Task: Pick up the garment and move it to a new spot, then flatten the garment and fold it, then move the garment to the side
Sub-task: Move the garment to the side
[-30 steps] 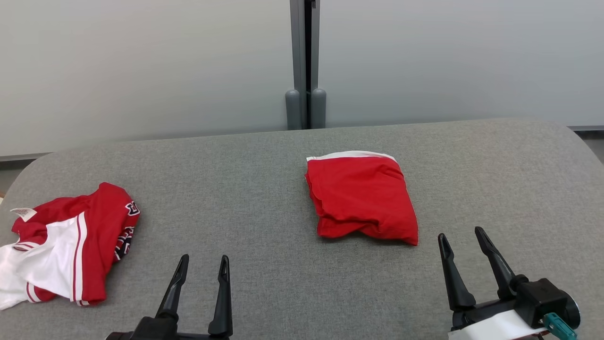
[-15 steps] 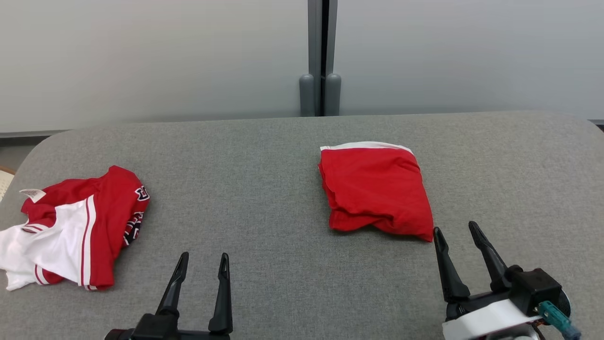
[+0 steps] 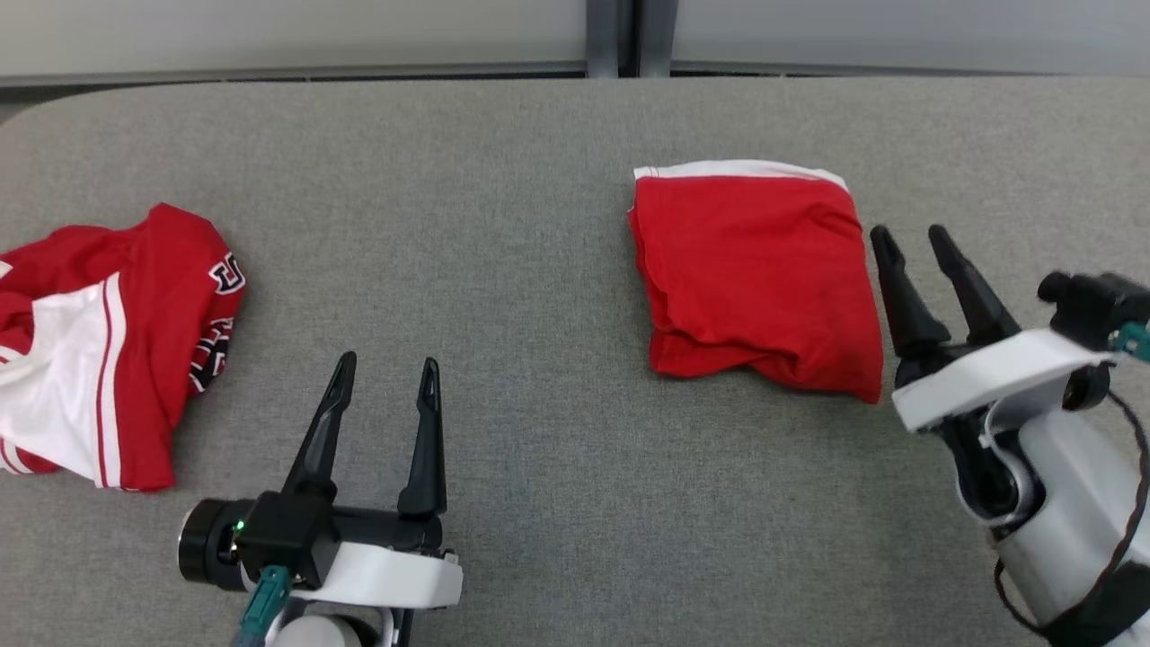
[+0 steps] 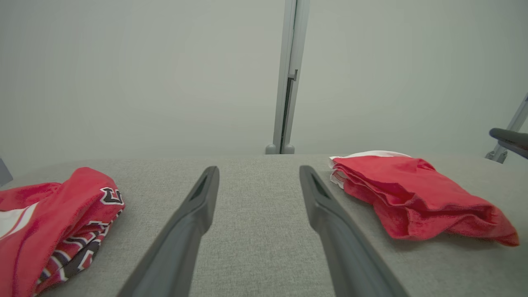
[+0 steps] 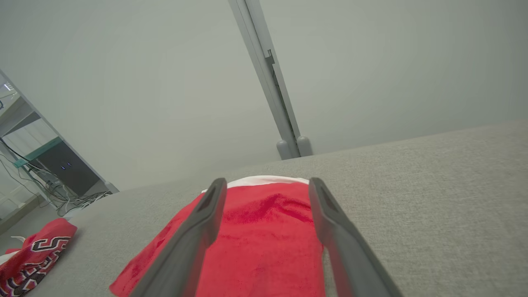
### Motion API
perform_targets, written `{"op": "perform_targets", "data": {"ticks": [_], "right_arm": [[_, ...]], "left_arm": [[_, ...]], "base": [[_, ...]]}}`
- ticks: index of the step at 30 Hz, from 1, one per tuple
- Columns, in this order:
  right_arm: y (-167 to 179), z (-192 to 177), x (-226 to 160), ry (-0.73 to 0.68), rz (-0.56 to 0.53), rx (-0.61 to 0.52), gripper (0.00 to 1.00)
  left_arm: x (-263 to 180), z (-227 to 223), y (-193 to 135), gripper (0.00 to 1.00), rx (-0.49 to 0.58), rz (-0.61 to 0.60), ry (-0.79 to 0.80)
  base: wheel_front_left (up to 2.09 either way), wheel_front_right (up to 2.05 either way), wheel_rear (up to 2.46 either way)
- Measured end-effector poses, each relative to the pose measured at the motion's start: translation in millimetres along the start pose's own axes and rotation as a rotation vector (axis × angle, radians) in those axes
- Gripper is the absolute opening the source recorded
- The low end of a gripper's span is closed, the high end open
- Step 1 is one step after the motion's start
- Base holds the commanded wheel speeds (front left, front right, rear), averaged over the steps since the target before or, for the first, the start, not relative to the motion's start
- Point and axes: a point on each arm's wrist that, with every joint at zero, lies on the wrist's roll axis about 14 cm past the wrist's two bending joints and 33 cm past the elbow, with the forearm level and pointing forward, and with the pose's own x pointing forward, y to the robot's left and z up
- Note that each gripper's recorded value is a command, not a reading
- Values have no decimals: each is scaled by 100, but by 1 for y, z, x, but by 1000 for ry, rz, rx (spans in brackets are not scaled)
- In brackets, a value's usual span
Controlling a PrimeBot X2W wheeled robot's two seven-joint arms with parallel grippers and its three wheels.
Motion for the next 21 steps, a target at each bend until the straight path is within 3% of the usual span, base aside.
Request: {"op": "perform_targets", "data": {"ticks": [5, 9, 14, 15, 16, 21], "right_arm": [[-31, -17, 33, 149, -31, 124, 100], [-51, -51, 39, 295, -58, 189, 100], [-45, -81, 39, 422, -23, 247, 100], [-43, -82, 39, 428, -13, 248, 47], [-43, -82, 41, 419, -11, 245, 0], [-50, -74, 42, 385, -1, 208, 0]], "left_arm": [[27, -18, -3, 100, 0, -31, 26], [37, -39, -3, 100, -4, -38, 70], [37, -54, 6, 100, -9, -10, 109], [37, -55, 6, 100, -11, -9, 113], [37, -56, 6, 100, -11, -9, 116], [40, -58, 5, 100, -10, -14, 115]], "base": [[0, 0, 0], [0, 0, 0], [0, 0, 0], [0, 0, 0], [0, 0, 0], [0, 0, 0]]}}
